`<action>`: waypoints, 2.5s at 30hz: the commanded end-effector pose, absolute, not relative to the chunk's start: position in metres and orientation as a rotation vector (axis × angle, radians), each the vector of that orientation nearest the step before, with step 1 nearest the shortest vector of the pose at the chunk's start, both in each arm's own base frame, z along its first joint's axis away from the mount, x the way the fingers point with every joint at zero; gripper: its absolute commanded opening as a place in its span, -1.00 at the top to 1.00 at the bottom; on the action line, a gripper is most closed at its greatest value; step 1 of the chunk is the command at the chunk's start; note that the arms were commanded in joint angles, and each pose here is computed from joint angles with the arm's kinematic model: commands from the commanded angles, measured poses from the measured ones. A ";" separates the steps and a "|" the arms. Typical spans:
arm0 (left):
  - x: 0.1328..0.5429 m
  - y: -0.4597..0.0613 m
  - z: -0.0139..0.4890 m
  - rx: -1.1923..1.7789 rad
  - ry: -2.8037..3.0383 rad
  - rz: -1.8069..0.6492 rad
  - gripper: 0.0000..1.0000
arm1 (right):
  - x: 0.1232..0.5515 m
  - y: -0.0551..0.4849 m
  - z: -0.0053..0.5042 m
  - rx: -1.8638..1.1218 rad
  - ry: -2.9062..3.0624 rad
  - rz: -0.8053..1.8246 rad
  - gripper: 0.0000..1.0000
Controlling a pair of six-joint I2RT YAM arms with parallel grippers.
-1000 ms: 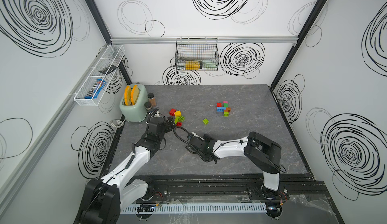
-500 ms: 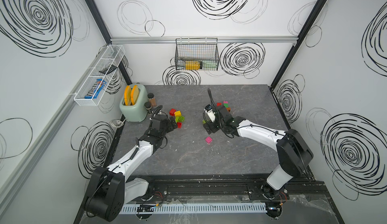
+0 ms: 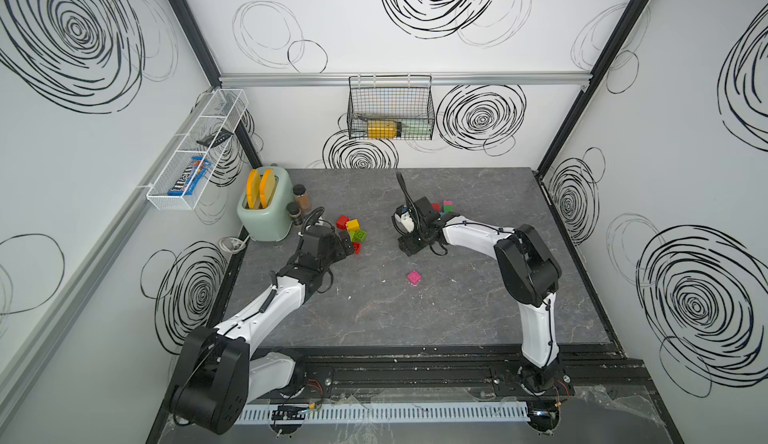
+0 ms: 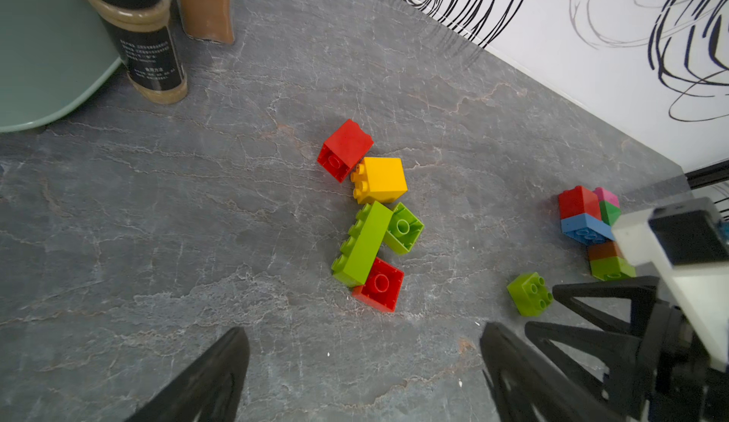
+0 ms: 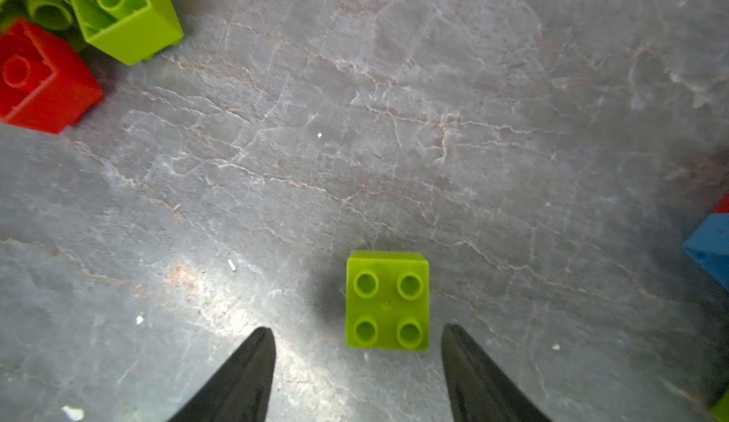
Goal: Assemble the number 4 with lego
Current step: Pick up the lego brick from the center of the board, then assemble the lego brick with the lego brick.
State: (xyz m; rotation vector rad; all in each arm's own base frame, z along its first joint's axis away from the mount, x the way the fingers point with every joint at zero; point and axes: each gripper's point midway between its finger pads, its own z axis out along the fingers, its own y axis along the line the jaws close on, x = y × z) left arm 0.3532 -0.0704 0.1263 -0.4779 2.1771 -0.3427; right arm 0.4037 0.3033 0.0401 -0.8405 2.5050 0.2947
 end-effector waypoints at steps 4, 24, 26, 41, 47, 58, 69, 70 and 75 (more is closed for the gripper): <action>0.361 -0.072 0.132 -0.471 2.174 -0.360 -0.92 | 0.414 0.301 0.031 -0.819 2.545 0.241 -0.10; 0.361 -0.076 0.128 -0.455 2.194 -0.385 -0.92 | 0.371 0.294 0.078 -0.810 2.479 0.320 0.67; 0.361 -0.076 0.126 -0.455 2.196 -0.390 -0.92 | 0.346 0.287 0.082 -0.802 2.503 0.307 0.83; 0.362 -0.080 0.126 -0.448 2.204 -0.416 -0.92 | 0.275 0.281 0.062 -0.815 2.652 0.300 1.00; 0.362 -0.080 0.127 -0.450 2.203 -0.414 -0.92 | 0.266 0.283 0.056 -0.854 2.662 0.329 1.00; 0.362 -0.081 0.123 -0.446 2.213 -0.417 -0.92 | 0.259 0.276 0.026 -0.899 2.707 0.260 1.00; 0.362 -0.081 0.120 -0.435 2.221 -0.410 -0.92 | 0.230 0.249 -0.009 -0.988 2.830 0.115 1.00; 0.362 -0.081 0.118 -0.430 2.223 -0.397 -0.92 | 0.225 0.242 -0.015 -0.969 2.871 0.071 1.00; 0.369 -0.083 0.108 -0.398 2.260 -0.292 -0.92 | 0.186 0.211 -0.058 -0.899 3.088 -0.084 1.00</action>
